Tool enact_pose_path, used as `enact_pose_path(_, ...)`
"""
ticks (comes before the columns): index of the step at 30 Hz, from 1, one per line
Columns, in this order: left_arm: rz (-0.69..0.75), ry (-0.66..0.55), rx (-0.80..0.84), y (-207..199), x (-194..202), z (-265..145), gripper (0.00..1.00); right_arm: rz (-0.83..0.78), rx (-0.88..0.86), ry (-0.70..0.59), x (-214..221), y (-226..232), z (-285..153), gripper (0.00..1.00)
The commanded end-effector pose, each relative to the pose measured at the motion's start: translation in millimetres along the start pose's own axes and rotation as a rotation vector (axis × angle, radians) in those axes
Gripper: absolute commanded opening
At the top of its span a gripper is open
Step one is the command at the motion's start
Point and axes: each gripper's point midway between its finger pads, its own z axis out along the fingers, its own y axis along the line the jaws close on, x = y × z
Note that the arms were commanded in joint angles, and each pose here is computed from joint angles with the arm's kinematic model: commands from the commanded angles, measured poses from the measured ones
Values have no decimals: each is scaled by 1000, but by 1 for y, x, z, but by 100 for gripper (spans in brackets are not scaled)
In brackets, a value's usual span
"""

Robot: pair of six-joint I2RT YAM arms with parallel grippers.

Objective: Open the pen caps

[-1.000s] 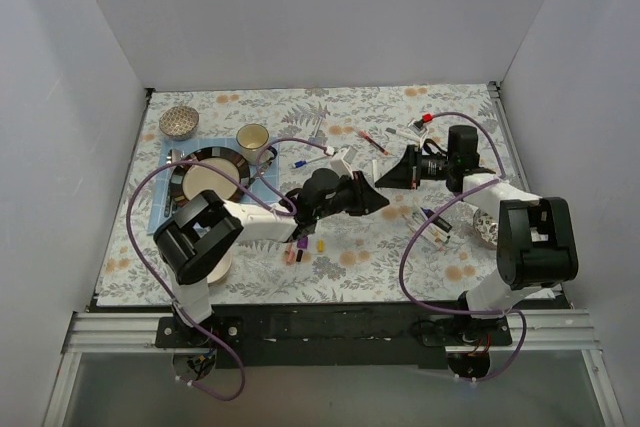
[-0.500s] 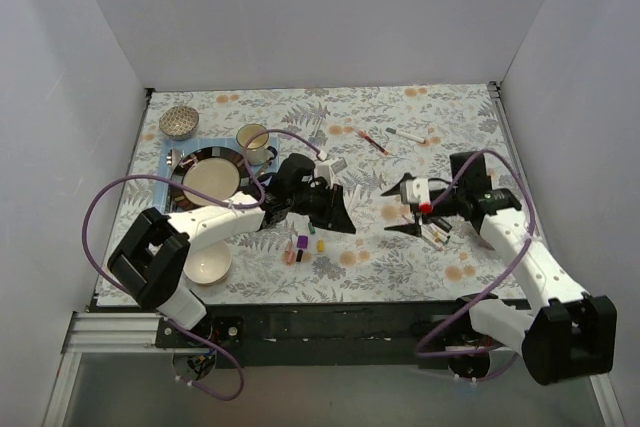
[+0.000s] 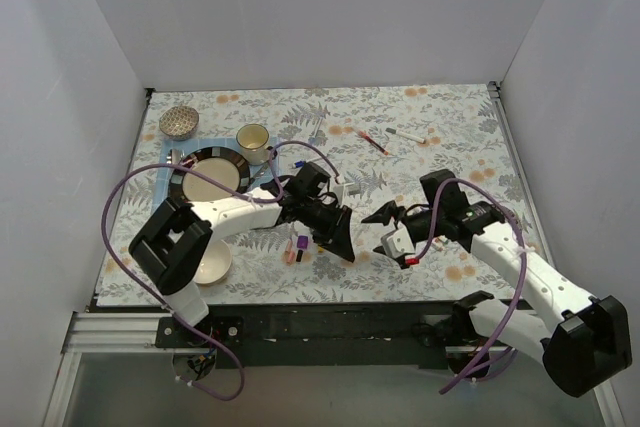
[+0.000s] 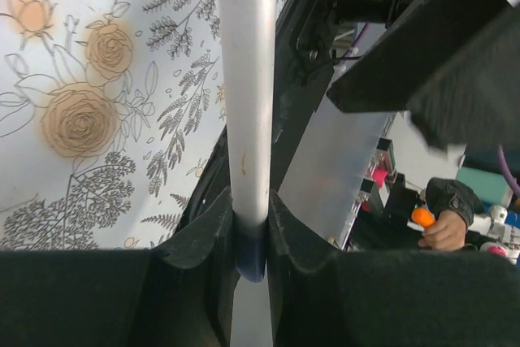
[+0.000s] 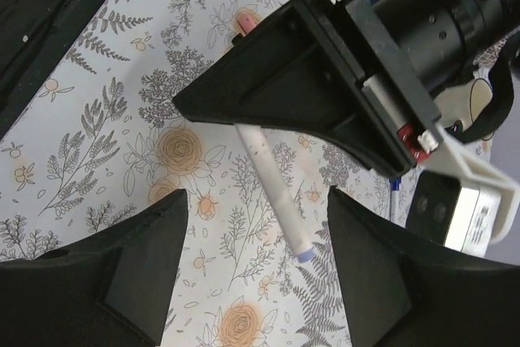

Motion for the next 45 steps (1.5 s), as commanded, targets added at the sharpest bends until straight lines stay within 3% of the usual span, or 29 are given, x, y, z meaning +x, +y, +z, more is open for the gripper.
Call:
enact_pose_path(1, 42, 70, 40, -17, 2, 12, 0, -59, -37, 19, -1, -1, 9, 75)
enact_pose_path(6, 46, 86, 30, -18, -2, 17, 0, -53, -132, 72, 8, 17, 24, 71)
enact_pose_path(11, 57, 80, 28, -21, -5, 15, 0, -35, -179, 113, 18, 28, 30, 61)
enact_pose_path(14, 57, 83, 34, -22, -4, 15, 0, -29, -184, 113, 18, 28, 34, 50)
enact_pose_path(18, 68, 65, 12, -23, -6, 11, 0, -18, -199, 127, 21, 32, 37, 22)
enact_pose_path(24, 99, 22, -65, -21, -12, 0, 0, -12, -179, 147, 23, 35, 35, 1)
enact_pose_path(28, 95, 20, -87, -17, -11, -5, 0, -26, -155, 184, 30, 35, 32, 1)
enact_pose_path(29, 94, 19, -89, -16, -11, -6, 8, -30, -150, 187, 30, 34, 31, 1)
enact_pose_path(32, 95, 23, -91, -15, -8, -8, 20, -39, -138, 179, 27, 31, 30, 1)
enact_pose_path(36, 101, 22, -87, -16, -7, -10, 30, -37, -138, 175, 26, 32, 31, 1)
enact_pose_path(45, 92, 35, -70, -15, -6, -8, 33, -28, -131, 160, 23, 31, 32, 1)
